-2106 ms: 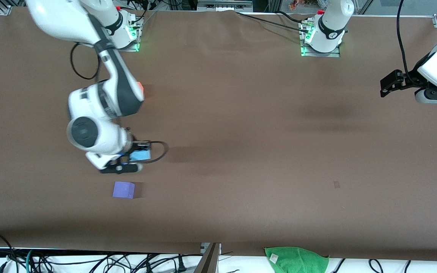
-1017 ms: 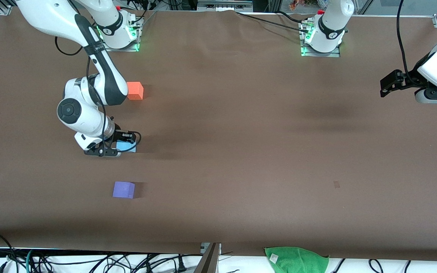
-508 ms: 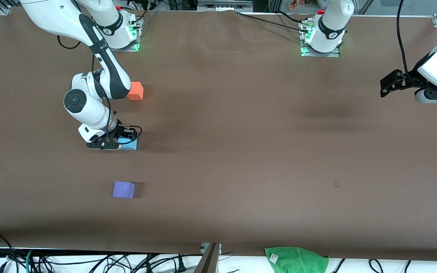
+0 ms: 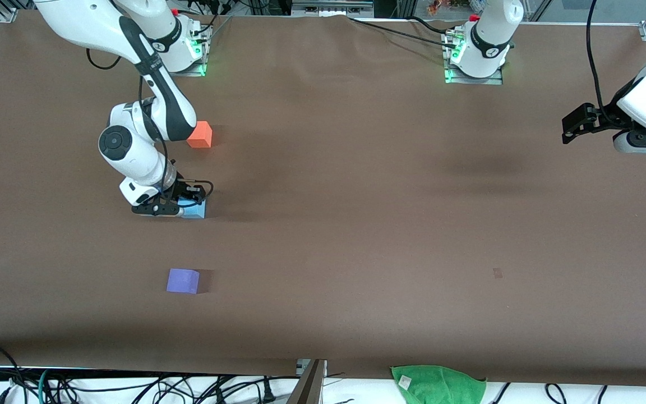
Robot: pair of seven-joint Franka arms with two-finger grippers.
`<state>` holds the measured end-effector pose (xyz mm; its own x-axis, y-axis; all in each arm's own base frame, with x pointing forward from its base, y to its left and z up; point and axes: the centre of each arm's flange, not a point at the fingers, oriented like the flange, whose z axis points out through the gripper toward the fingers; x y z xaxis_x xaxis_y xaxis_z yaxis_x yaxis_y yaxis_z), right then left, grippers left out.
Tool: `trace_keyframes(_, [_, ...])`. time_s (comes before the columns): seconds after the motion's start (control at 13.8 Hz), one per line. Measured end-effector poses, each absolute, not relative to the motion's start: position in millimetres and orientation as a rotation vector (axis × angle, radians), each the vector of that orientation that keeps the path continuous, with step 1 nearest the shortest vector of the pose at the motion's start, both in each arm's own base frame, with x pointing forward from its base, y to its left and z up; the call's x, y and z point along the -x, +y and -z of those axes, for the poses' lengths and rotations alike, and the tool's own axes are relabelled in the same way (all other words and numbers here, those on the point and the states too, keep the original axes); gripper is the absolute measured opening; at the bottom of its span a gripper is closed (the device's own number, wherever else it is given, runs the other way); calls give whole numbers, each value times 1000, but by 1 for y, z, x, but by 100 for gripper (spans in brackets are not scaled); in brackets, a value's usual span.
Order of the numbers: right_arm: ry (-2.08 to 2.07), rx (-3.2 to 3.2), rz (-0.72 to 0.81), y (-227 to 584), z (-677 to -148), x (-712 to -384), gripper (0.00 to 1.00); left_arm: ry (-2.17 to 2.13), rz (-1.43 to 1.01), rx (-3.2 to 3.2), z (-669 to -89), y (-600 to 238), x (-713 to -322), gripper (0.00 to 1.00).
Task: Place blue block between orange and purple blocks
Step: 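Lower the light-blue cube between the cubes and open the right gripper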
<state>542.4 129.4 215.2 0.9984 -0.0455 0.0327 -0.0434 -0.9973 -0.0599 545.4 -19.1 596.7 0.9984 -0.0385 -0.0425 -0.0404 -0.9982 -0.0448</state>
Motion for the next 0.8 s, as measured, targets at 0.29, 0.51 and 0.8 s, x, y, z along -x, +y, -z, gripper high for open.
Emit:
trace_keyframes(0.29, [69,3078,85,128,-210,-535,57,61,-64,3095,-597,-19,-545,100])
trace_keyframes(0.51, [69,3078,84,127,-209,-533,72,61,-64,3095,-597,-19,-545,100])
trace_keyframes(0.8, [67,3075,106,128,-214,-536,100,61,-64,3095,-597,-19,-545,100])
